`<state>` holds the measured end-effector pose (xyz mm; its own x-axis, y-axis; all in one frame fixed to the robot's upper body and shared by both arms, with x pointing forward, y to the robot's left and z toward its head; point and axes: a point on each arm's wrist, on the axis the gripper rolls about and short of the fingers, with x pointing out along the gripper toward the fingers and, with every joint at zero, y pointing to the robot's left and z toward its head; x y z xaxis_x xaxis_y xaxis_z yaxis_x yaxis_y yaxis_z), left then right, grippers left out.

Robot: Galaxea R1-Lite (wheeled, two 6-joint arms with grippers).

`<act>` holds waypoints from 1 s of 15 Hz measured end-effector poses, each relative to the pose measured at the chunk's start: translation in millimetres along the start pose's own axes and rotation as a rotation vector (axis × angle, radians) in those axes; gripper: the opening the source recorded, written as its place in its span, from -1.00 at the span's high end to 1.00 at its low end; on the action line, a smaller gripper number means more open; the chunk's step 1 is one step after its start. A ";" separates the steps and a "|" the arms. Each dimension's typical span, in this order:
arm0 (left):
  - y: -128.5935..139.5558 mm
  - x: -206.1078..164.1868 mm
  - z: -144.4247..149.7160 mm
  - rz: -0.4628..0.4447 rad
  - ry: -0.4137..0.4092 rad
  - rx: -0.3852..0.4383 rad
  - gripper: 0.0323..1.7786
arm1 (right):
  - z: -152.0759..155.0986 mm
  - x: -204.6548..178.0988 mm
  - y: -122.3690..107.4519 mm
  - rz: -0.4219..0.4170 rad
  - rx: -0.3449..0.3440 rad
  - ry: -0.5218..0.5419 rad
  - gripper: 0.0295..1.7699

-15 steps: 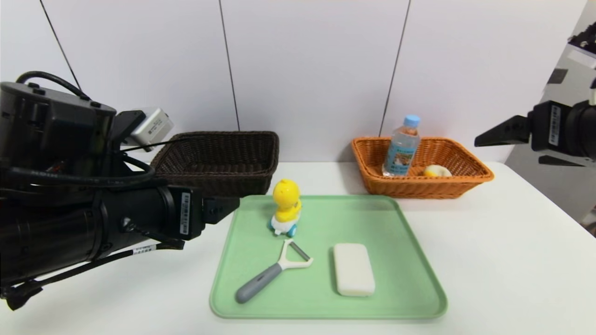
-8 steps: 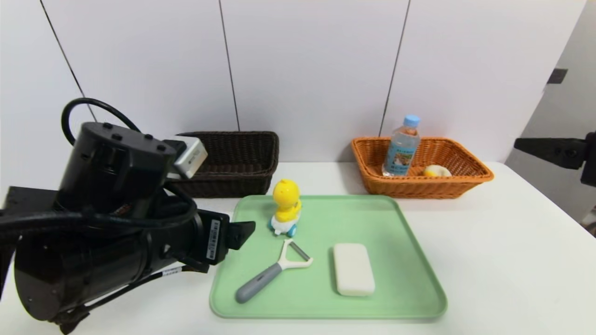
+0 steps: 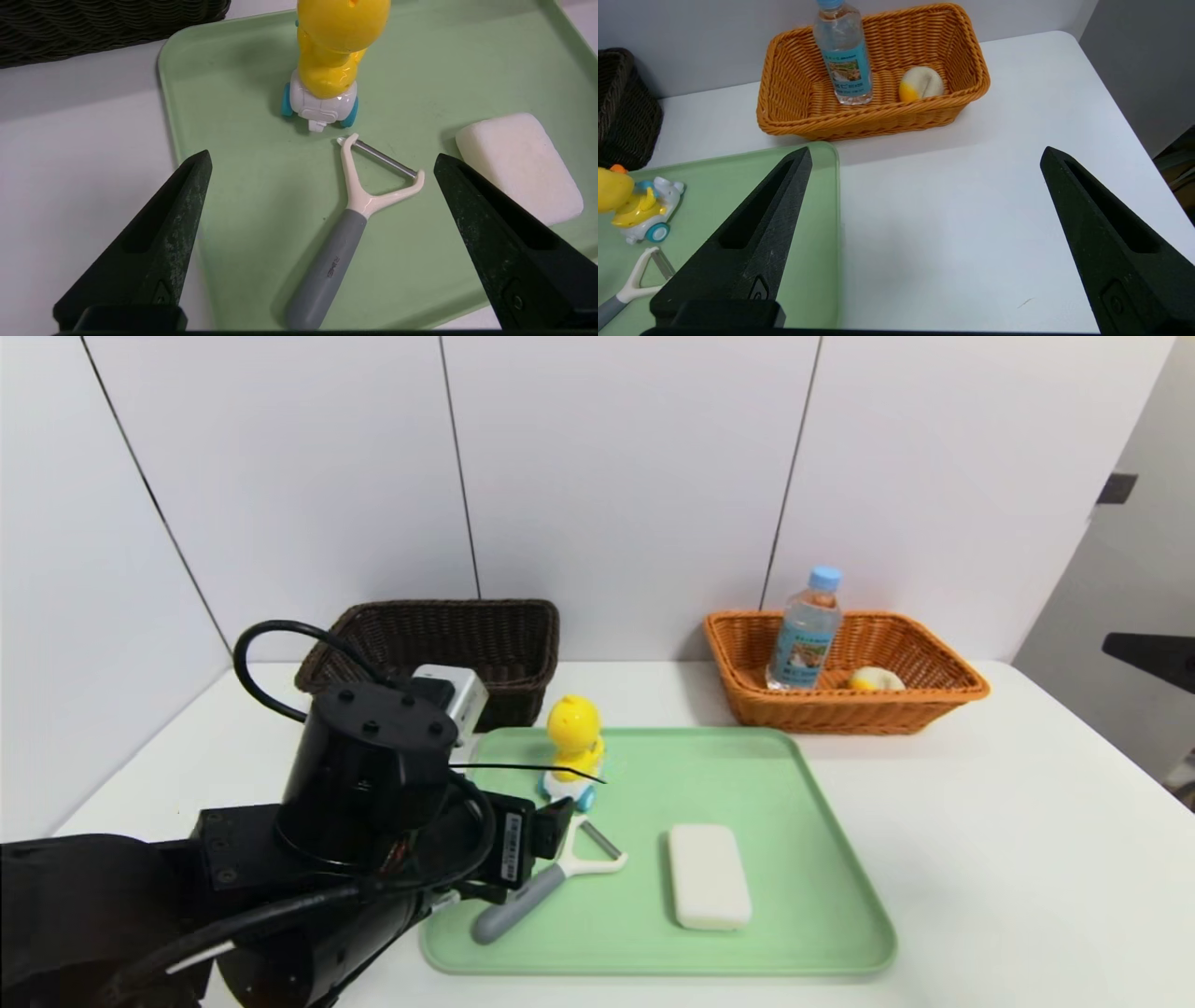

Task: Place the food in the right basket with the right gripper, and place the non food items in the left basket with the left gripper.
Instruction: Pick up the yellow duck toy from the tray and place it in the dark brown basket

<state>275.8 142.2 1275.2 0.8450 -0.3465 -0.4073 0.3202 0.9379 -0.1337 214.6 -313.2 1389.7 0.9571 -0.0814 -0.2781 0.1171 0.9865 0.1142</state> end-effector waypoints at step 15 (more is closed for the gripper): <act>-18.1 72.1 -41.6 0.044 -0.145 0.004 -0.90 | -18.1 -0.3 -5.7 -0.019 -0.005 0.043 -0.91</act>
<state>313.2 101.0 1210.7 0.9110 -0.3045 -0.2780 0.2831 0.9521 -0.1152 208.9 -316.3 1371.8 0.9425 -0.0945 -0.3205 0.1339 0.9856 0.1033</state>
